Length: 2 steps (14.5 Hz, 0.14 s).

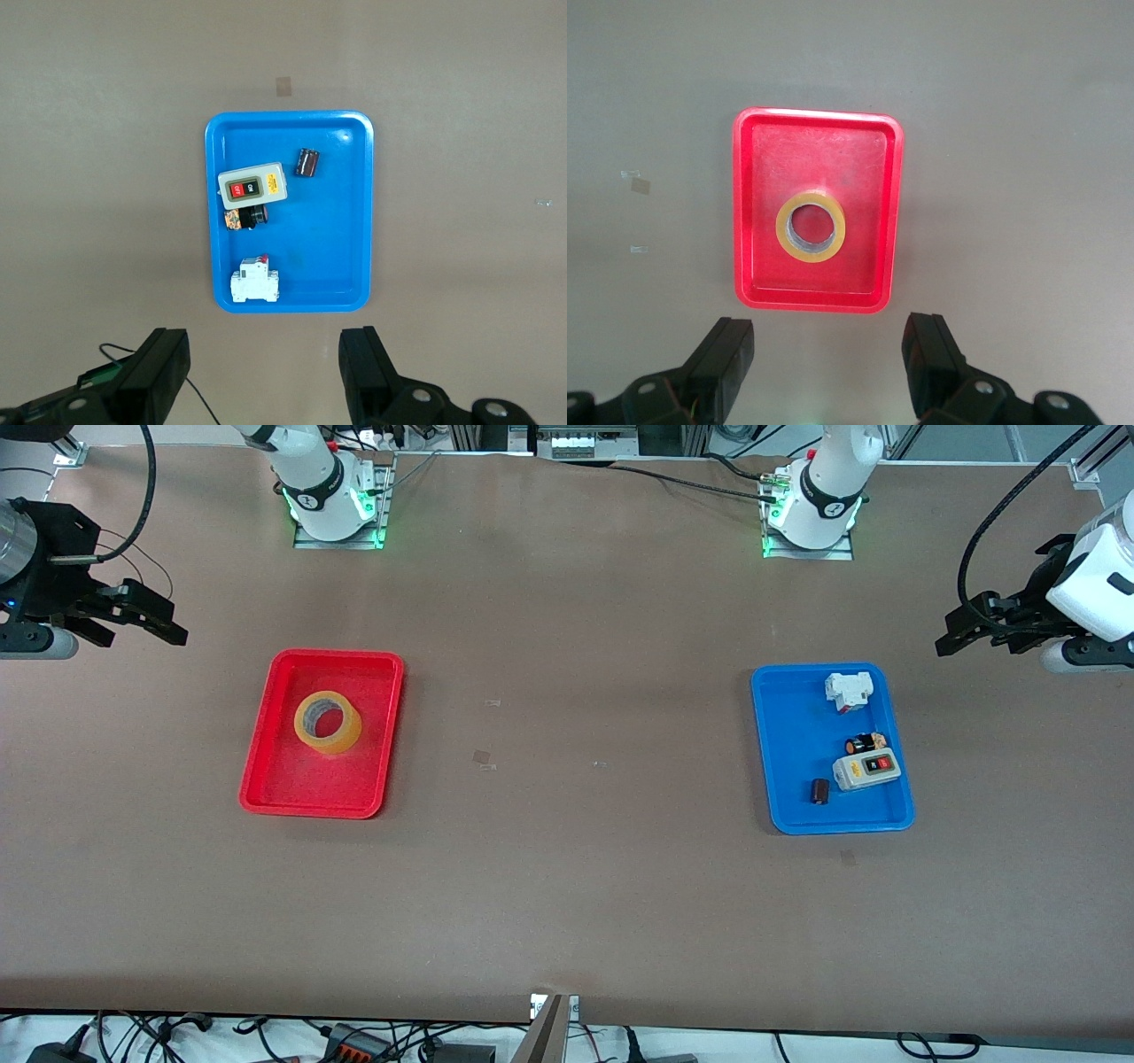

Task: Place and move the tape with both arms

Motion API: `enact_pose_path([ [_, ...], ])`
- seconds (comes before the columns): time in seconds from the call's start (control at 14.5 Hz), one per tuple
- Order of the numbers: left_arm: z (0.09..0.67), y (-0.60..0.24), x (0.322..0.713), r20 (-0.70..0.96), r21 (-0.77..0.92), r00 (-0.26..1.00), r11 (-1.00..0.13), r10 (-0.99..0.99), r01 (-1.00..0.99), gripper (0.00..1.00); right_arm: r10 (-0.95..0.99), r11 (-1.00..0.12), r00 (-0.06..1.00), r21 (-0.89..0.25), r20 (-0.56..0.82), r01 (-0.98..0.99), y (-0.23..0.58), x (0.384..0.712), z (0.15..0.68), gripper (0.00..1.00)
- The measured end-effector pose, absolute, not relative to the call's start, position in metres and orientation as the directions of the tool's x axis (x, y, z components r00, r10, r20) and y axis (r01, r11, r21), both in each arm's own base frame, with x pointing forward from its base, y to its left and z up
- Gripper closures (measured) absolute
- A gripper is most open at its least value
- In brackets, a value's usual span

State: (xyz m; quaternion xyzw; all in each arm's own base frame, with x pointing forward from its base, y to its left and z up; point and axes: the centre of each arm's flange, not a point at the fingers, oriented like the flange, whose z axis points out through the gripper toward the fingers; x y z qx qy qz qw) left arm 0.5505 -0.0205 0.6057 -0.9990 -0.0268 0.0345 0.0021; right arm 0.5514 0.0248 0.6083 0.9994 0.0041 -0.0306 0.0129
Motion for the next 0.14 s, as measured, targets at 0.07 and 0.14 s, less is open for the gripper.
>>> enact_pose_path([
  [0.07,0.6057,-0.0205,0.5505,-0.069,-0.006,0.996,-0.999,0.054,0.053,0.00,0.007,-1.000,0.998,0.026,-0.062,0.009,0.0248,0.5513,0.6084,0.01],
  [0.14,0.6057,-0.0205,0.5505,-0.069,-0.006,0.996,-0.999,0.054,0.053,0.00,0.007,-1.000,0.998,0.026,-0.062,0.009,0.0248,0.5513,0.6084,0.01],
])
